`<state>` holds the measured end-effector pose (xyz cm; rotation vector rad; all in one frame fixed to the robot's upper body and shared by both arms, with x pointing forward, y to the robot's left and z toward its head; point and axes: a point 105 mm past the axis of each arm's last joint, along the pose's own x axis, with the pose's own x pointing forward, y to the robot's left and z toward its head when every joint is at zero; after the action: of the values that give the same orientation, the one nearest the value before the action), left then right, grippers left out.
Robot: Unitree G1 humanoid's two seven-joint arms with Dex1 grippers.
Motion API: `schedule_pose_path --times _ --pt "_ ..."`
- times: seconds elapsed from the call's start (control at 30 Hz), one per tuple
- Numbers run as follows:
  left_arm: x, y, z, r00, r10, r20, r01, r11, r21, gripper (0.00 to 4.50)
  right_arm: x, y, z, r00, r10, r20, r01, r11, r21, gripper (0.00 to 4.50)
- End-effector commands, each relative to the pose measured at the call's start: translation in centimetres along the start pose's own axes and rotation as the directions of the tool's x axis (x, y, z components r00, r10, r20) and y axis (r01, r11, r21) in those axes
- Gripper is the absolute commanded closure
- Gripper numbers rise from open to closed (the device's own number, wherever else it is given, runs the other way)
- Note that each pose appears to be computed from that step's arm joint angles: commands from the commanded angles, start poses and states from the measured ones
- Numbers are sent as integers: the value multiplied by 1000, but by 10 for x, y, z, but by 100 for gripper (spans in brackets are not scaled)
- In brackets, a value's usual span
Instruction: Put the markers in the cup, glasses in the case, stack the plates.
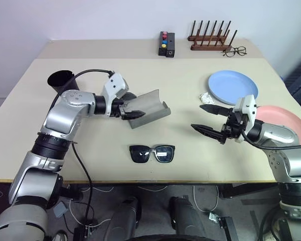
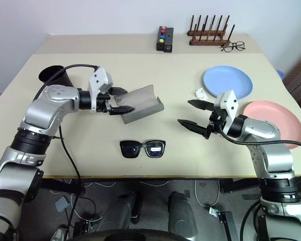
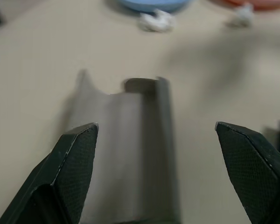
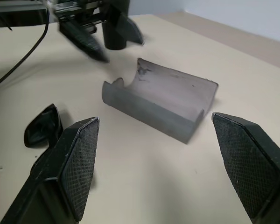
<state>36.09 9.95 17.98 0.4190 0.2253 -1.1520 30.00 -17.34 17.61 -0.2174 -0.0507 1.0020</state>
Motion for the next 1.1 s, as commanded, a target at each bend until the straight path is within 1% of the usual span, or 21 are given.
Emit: schedule_pose_path --times 0.03,0.1,0.17,0.23,0.27,0.43,0.53,0.57,0.67,0.73,0.77,1.0,1.1 --pt "3 1 -2 997 -10 -73 12 999 30 40 -4 0 16 999 -21 37 23 998 -52 56" --pt "8 2 -9 994 4 -106 -1 1000 27 40 -5 1 16 999 -29 40 31 998 -53 56" --pt "12 4 -19 986 31 -165 -32 999 -3 40 -6 3 16 999 -34 42 36 998 -52 56" --pt "16 -1 -22 985 22 -170 -27 999 -27 40 -8 4 16 998 -42 44 44 998 -51 56" --pt "18 -1 -28 979 34 -200 -42 998 -37 40 -8 4 16 998 -46 45 49 998 -50 56" --pt "32 -6 -37 968 52 -247 -69 996 -63 40 -10 6 16 997 -57 47 59 997 -46 56" --pt "39 -4 -47 944 92 -316 -116 991 -60 124 -12 8 15 997 -59 42 61 997 -39 56" --pt "40 -8 -45 949 75 -306 -97 993 -60 169 -12 9 14 998 -58 37 59 998 -36 56" --pt "44 -13 -39 958 51 -282 -75 994 -73 330 -16 12 7 998 -55 9 55 998 -19 56" --pt "44 -11 -39 957 61 -282 -85 994 -74 427 -19 13 1 999 -46 -28 46 999 -18 56" --pt "43 -9 -38 957 67 -283 -91 993 -73 443 -20 14 -3 998 -38 -49 38 999 -20 56" --pt "38 -4 -37 960 72 -270 -95 993 -73 443 -32 15 -16 991 -17 -131 15 1000 -16 56" --pt "33 -3 -36 969 63 -241 -77 996 -50 443 -39 15 -19 987 -10 -157 8 1000 -14 56"
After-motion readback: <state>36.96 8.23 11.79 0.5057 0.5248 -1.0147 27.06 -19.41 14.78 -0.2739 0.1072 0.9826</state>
